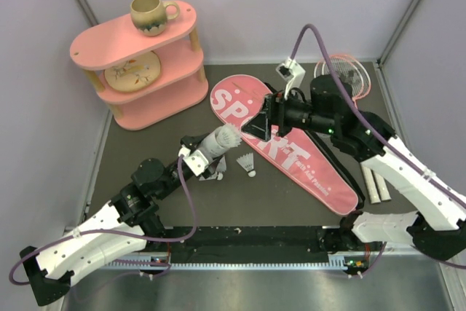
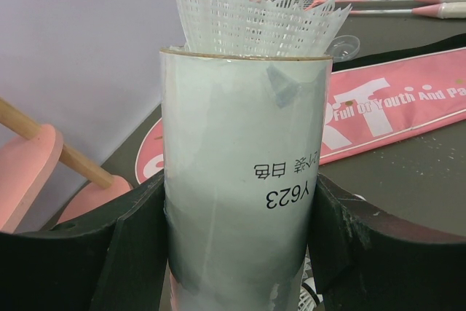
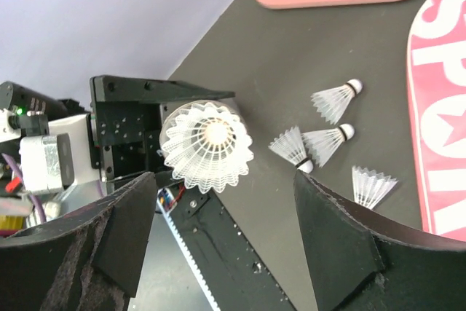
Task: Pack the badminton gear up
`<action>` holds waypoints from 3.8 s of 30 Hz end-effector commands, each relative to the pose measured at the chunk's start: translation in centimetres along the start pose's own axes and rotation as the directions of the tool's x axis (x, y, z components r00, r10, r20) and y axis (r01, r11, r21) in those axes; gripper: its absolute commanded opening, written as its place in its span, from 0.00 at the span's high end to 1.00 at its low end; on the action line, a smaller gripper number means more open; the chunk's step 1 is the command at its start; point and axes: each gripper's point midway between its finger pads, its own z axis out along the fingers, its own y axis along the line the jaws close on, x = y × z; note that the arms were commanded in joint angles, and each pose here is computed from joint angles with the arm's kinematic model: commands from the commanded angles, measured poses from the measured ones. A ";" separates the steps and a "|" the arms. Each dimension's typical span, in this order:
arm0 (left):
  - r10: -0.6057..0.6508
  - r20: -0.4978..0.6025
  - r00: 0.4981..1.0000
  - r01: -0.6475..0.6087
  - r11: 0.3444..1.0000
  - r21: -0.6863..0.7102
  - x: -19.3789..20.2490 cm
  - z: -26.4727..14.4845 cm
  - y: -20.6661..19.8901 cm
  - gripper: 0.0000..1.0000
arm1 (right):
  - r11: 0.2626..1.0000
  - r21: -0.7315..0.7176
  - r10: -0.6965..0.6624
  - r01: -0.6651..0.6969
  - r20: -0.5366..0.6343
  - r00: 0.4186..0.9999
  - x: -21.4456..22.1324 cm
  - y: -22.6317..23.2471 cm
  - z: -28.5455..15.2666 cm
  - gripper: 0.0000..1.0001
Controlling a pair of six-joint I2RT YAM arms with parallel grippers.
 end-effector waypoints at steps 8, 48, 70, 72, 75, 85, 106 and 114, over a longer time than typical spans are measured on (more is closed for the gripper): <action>-0.005 0.090 0.996 0.006 1.000 -0.020 -2.6 0.0 0.7 0.78 | 0.996 0.087 0.030 -0.022 -0.096 0.995 2.3 -3.7 5.4 0.24; -0.014 0.092 0.996 0.025 0.992 -0.122 -3.0 -0.9 2.7 0.78 | 0.352 0.844 0.659 -0.406 0.085 0.748 15.0 -21.5 9.9 0.26; -0.020 0.091 0.996 0.029 0.995 -0.099 -3.0 -0.6 2.3 0.78 | 0.271 0.889 0.760 -0.370 0.039 0.649 21.1 -22.4 11.8 0.92; -0.022 0.094 0.995 0.032 0.995 -0.098 -3.0 -0.7 2.3 0.78 | 0.278 0.880 0.761 -0.385 0.043 0.647 20.6 -22.1 11.8 1.00; -0.019 0.089 0.996 0.029 0.994 -0.110 -2.8 -0.7 2.5 0.78 | 0.292 0.859 0.758 -0.420 0.059 0.649 19.4 -21.4 11.3 1.00; -0.022 0.091 0.996 0.030 0.996 -0.087 -2.9 -0.5 2.1 0.78 | 0.677 0.541 0.534 -0.499 0.106 0.839 8.6 -15.8 7.4 1.00; -0.018 0.074 0.997 0.022 0.998 -0.058 -2.5 -0.1 1.5 0.78 | 0.956 -0.130 0.292 -0.265 0.291 0.911 -5.8 0.5 3.2 1.00; -0.018 0.070 0.997 0.022 0.998 -0.061 -2.3 -0.1 1.5 0.78 | 0.965 -0.078 0.263 -0.252 0.220 0.939 -2.2 -0.2 6.3 0.87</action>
